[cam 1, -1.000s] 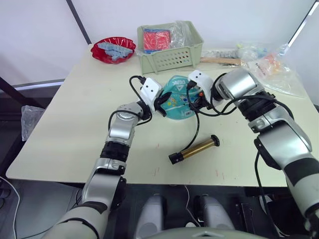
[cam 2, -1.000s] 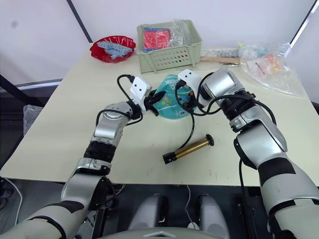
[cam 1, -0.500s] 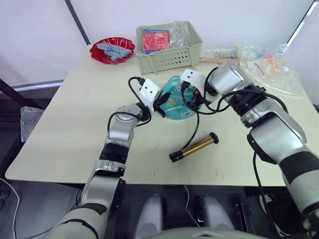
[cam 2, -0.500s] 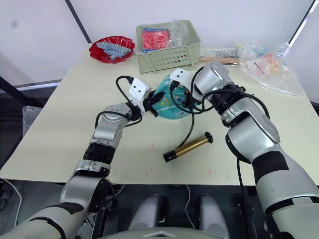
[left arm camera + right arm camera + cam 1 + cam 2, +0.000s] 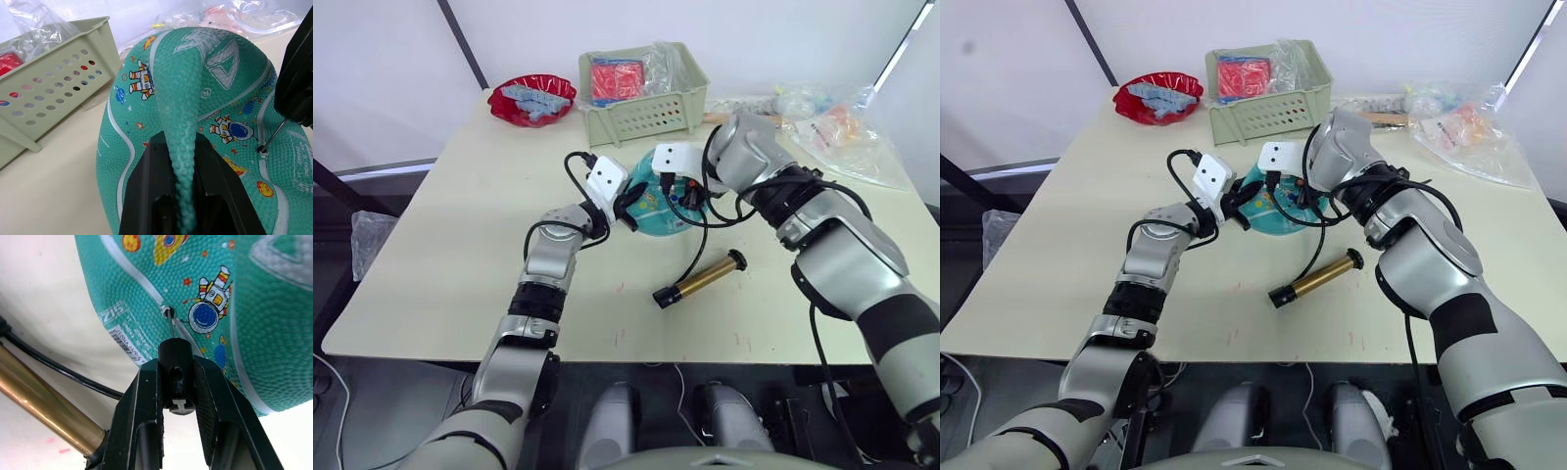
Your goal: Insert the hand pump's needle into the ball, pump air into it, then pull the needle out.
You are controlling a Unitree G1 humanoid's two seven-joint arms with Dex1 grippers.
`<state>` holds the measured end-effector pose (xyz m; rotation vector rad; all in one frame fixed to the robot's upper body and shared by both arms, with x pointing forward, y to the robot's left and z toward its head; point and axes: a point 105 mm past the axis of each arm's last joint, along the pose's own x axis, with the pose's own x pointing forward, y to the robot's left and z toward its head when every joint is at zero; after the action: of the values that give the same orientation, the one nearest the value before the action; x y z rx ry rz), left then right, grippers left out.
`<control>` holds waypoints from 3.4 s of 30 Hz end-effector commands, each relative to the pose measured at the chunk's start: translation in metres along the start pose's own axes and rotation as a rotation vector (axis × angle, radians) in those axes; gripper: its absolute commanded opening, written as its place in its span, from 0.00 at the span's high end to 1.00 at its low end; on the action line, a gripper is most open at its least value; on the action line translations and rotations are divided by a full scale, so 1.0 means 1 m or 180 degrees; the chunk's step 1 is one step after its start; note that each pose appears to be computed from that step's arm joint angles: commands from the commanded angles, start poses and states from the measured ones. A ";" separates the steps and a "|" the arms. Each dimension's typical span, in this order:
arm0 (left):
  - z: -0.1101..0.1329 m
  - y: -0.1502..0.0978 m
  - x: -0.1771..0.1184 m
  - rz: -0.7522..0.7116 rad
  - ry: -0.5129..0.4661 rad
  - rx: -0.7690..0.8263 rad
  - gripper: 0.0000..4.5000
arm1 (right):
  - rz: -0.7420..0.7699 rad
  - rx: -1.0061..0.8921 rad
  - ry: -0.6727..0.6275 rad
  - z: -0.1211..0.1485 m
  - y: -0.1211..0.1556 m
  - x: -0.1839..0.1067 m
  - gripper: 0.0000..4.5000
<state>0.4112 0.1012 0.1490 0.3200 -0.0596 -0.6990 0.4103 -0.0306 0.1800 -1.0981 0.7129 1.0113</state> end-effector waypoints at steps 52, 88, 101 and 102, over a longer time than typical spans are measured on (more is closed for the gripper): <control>-0.025 -0.018 0.006 -0.0172 0.0238 -0.0213 1.00 | -0.0062 -0.0914 0.0149 0.026 0.005 -0.007 0.92; -0.034 -0.020 0.007 -0.0200 0.0325 -0.0223 1.00 | -0.0312 -0.0986 0.0271 0.006 -0.020 -0.025 0.92; -0.035 -0.019 0.007 -0.0193 0.0334 -0.0230 1.00 | -0.0241 -0.0993 0.0265 0.003 -0.018 -0.024 0.92; -0.036 -0.019 0.007 -0.0194 0.0335 -0.0231 1.00 | -0.0234 -0.1000 0.0257 0.004 -0.018 -0.024 0.92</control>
<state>0.4167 0.0992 0.1433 0.2883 -0.0437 -0.6948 0.4170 -0.0434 0.1902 -1.4187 0.6487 1.0521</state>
